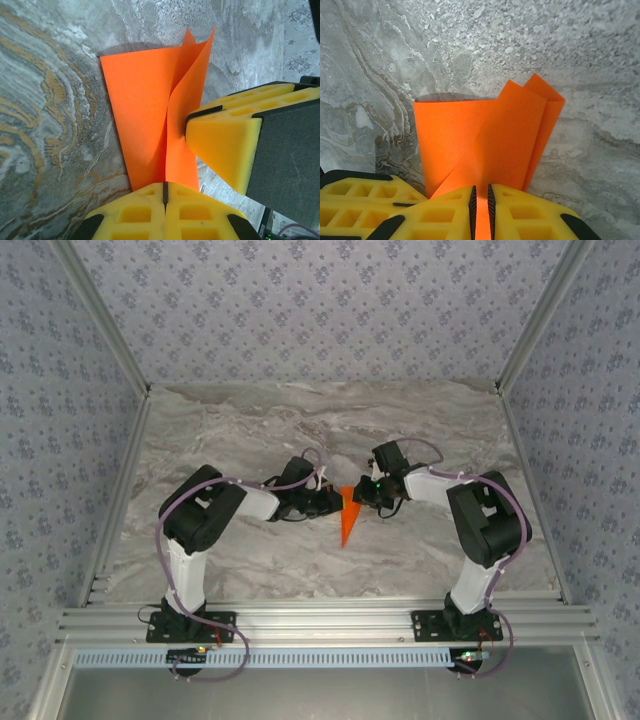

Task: Fold a paper plane with a square sheet of paper (fold left side to right side)
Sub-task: Fold the wing for the fifth time at the center of the table.

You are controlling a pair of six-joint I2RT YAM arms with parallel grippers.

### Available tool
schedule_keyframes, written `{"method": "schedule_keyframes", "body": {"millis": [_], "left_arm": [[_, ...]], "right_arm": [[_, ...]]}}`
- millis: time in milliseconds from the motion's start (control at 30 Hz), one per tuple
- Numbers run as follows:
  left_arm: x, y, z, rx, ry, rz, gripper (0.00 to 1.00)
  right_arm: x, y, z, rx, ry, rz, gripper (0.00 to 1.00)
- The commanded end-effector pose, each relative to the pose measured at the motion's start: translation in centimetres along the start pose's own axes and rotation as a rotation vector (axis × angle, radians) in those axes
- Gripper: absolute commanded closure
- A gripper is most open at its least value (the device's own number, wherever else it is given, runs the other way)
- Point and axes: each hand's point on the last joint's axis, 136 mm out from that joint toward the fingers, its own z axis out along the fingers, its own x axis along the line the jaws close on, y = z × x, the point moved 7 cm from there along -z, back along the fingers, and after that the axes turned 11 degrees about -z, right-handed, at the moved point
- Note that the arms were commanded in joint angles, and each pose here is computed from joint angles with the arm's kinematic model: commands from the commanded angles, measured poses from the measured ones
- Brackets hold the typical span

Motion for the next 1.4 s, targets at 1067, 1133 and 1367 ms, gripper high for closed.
{"method": "schedule_keyframes", "body": {"millis": [1067, 1133, 1367], "left_arm": [[-8.0, -6.1, -2.0, 0.091, -0.012, 0.142, 0.74], [-7.5, -6.1, -1.4, 0.102, 0.002, 0.132, 0.74], [-5.9, -6.2, -0.4, 0.115, 0.053, 0.113, 0.74]], "right_arm": [[-2.4, -2.8, 1.6, 0.109, -0.099, 0.015, 0.81], [-2.4, -2.8, 1.6, 0.113, -0.101, 0.015, 0.81], [-2.4, -2.8, 1.5, 0.114, -0.105, 0.012, 0.81]]}}
